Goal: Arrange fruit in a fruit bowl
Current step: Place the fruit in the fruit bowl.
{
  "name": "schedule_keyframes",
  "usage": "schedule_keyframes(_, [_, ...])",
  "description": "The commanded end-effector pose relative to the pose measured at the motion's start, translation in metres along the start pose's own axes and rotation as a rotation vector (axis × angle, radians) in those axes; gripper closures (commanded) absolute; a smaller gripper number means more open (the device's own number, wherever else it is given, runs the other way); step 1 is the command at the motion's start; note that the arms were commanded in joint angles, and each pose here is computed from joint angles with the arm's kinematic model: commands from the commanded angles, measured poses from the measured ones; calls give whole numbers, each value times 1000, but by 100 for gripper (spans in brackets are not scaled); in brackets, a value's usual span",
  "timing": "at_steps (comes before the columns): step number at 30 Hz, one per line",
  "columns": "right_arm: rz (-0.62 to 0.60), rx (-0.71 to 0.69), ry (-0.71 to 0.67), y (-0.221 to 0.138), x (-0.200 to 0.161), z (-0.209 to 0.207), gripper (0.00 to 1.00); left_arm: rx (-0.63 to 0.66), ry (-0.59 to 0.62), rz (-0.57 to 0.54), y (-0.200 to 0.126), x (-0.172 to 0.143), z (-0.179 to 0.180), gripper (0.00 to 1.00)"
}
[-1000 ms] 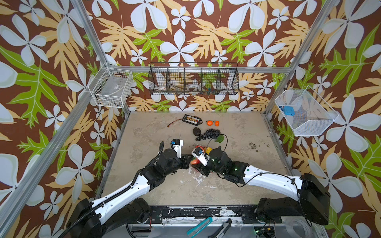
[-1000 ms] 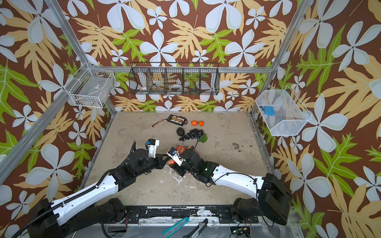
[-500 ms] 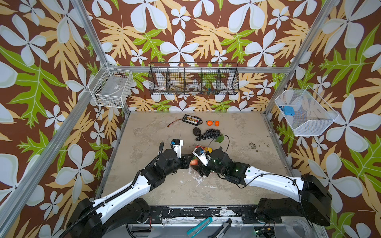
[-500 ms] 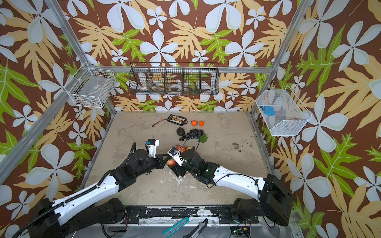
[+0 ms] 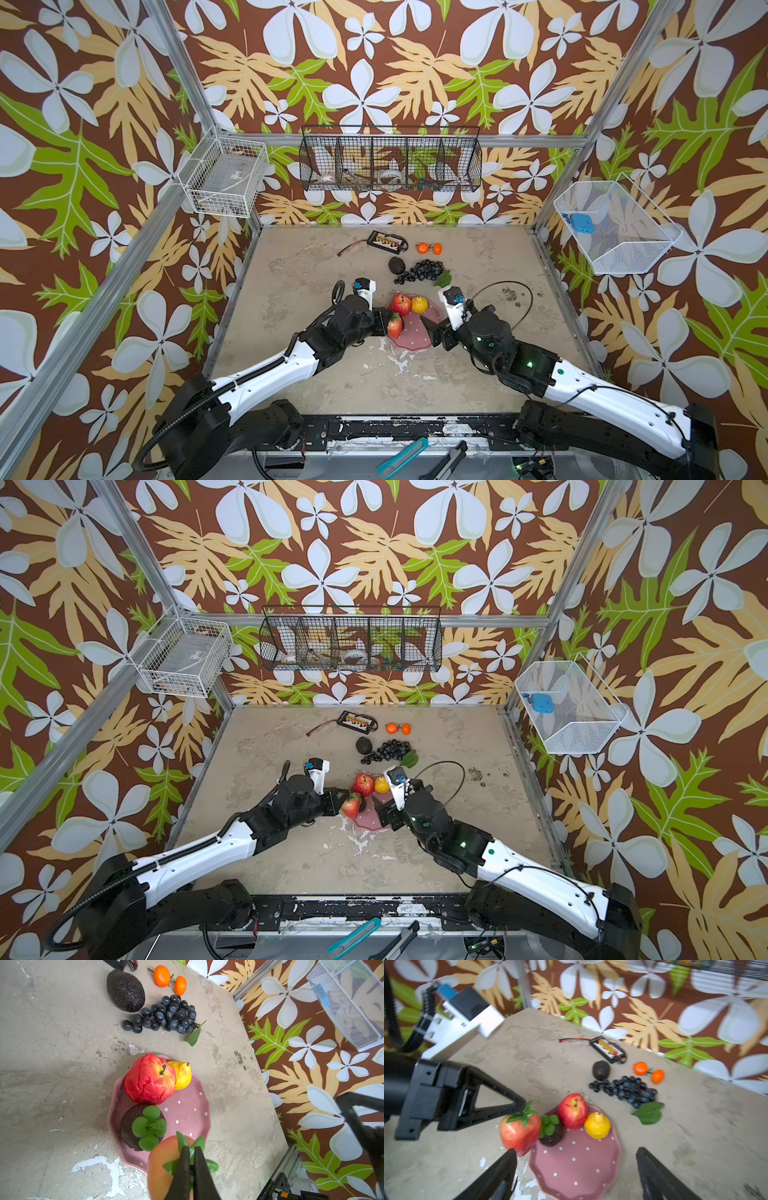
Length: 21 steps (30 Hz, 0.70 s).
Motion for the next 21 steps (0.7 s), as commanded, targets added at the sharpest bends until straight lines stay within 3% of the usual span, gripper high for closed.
schedule_keyframes(1, [13, -261, 113, -14, -12, -25, 11, -62, 26, 13, 14, 1, -18, 100])
schedule_keyframes(11, [-72, -348, 397, -48, -47, -49, 12, -60, 101, 101, 76, -11, -54, 100])
schedule_keyframes(21, [-62, -330, 402, -52, -56, -51, 13, 24, 154, 150, 131, -9, -59, 100])
Point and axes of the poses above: each gripper's point midway between its finger pads, its own y axis out along the fingers, its own z axis along the line the jaws close on, x = y × z, the point moved 10 cm from there along -y, back along the fingers, and after that the axes turned 4 degrees about -y, right-handed, at the moved point
